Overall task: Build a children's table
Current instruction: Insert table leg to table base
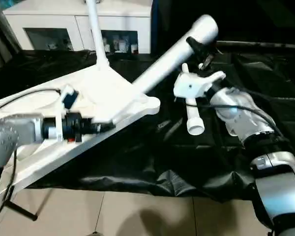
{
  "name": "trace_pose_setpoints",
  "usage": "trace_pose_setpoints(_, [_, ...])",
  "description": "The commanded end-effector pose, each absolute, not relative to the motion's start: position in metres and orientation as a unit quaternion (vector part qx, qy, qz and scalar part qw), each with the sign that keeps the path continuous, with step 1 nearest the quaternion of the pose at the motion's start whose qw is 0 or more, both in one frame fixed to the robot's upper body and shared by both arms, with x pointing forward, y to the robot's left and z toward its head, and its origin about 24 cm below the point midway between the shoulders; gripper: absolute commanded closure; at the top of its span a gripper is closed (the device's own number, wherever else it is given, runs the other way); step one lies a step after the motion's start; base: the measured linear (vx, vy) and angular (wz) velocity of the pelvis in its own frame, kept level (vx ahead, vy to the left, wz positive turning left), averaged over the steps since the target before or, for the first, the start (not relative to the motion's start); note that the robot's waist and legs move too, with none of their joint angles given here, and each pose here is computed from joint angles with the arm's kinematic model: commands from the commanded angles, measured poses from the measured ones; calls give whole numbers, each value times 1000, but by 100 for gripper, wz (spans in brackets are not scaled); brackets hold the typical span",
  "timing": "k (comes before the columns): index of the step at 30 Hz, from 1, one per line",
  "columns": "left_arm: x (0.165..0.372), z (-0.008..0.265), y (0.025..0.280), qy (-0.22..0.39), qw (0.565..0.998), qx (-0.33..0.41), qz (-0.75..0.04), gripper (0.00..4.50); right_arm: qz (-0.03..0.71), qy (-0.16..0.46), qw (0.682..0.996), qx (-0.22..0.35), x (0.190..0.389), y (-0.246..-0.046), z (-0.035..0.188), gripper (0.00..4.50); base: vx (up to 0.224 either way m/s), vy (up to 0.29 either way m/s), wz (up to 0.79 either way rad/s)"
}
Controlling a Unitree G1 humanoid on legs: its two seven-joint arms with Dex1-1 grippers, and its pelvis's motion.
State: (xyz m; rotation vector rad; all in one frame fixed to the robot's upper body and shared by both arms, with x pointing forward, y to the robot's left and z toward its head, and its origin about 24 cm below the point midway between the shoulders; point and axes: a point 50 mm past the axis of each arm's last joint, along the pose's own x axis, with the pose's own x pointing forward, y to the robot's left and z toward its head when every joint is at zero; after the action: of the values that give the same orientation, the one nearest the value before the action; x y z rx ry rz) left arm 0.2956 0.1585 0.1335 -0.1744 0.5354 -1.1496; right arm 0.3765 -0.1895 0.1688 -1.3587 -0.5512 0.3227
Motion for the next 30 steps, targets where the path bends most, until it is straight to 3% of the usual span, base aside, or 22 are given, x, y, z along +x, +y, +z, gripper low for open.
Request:
trace_pose_setpoints(1, [293, 142, 159, 243, 798, -59, -548, 312, 147, -243, 720, -634, 379, -191, 167, 0, 0, 0, 0])
trace_pose_setpoints(4, [292, 144, 161, 242, 797, -50, -551, 312, 148, -227, 719, -640, 380, -195, 163, 0, 0, 0, 0])
trace_pose_setpoints(5, [292, 147, 164, 238, 800, -44, -548, 312, 153, -216, 725, -636, 381, -197, 158, 29, 0, 0, 0])
trace_pose_setpoints(7, [292, 148, 166, 236, 802, -43, -547, 312, 158, -209, 729, -632, 381, -198, 156, 29, 0, 0, 0])
trace_pose_setpoints(9, [288, 151, 170, 229, 798, -11, -557, 312, 178, -163, 749, -617, 382, -200, 141, 52, 0, 0, 0])
trace_pose_setpoints(13, [285, 153, 178, 240, 796, 25, -555, 312, 197, -133, 756, -610, 380, -201, 127, 75, 0, 0, 0])
trace_pose_setpoints(30, [294, 185, 195, 198, 802, 79, -558, 312, 258, -81, 777, -568, 375, -193, 103, 218, 0, 0, 0])
